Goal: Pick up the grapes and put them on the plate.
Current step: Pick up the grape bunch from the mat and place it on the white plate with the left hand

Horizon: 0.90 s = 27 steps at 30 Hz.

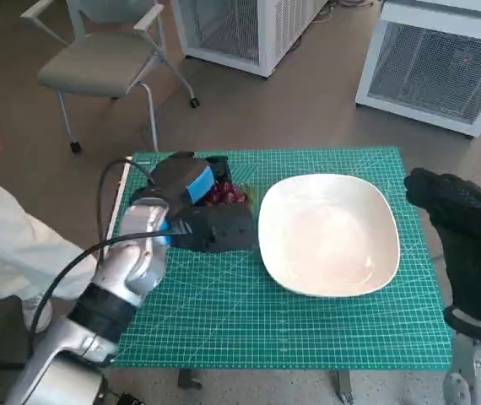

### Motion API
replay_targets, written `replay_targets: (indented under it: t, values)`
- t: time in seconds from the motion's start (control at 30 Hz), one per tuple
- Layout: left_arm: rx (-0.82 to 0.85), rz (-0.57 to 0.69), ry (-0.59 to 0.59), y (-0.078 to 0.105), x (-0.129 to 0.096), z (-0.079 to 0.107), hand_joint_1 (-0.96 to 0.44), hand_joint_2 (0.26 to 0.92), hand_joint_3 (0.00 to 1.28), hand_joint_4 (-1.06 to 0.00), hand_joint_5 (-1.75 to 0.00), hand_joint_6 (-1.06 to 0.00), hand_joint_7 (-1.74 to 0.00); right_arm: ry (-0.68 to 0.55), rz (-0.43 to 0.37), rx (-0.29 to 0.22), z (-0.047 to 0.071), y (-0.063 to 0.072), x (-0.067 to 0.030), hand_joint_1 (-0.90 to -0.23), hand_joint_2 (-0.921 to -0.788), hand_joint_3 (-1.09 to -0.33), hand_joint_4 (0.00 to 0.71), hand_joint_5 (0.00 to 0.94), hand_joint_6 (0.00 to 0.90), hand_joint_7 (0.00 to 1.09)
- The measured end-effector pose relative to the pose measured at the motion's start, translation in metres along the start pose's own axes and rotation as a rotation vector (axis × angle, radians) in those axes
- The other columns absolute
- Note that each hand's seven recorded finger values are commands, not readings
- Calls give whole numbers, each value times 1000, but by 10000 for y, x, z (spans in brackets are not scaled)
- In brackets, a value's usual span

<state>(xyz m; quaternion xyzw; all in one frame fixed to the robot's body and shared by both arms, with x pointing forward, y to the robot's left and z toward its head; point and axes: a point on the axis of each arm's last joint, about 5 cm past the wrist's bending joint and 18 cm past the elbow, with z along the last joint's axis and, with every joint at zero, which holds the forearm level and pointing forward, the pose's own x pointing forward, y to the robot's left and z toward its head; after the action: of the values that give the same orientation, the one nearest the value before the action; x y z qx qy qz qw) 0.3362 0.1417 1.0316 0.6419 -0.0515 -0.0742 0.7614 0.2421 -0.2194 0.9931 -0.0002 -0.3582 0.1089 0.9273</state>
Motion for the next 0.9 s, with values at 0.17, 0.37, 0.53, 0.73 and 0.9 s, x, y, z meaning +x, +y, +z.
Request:
replay_targets:
  t: [0.17,0.37,0.53,0.73,0.9]
  values:
    - [-9,14,-22,23,-69,1,0,916,116,-627,-1352,-617,-1060,0,0,0,-2,1,0,-651,-921,-691,359,5,-1,677]
    - [-13,17,-46,45,-121,18,0,920,88,-683,-1234,-595,-1139,1,1,1,-4,1,0,-652,-921,-689,360,5,-1,677]
    - [-14,23,-62,70,-137,46,1,920,85,-687,-1232,-599,-1135,1,1,1,-4,1,1,-653,-921,-688,360,5,-1,678]
    - [-14,29,-67,78,-142,70,1,919,83,-690,-1226,-600,-1136,1,0,1,-3,-1,0,-652,-921,-688,360,5,-1,678]
    - [-13,24,-54,59,-138,126,1,920,69,-712,-1215,-611,-1111,0,-2,2,-1,-4,-1,-647,-921,-688,359,4,-1,677]
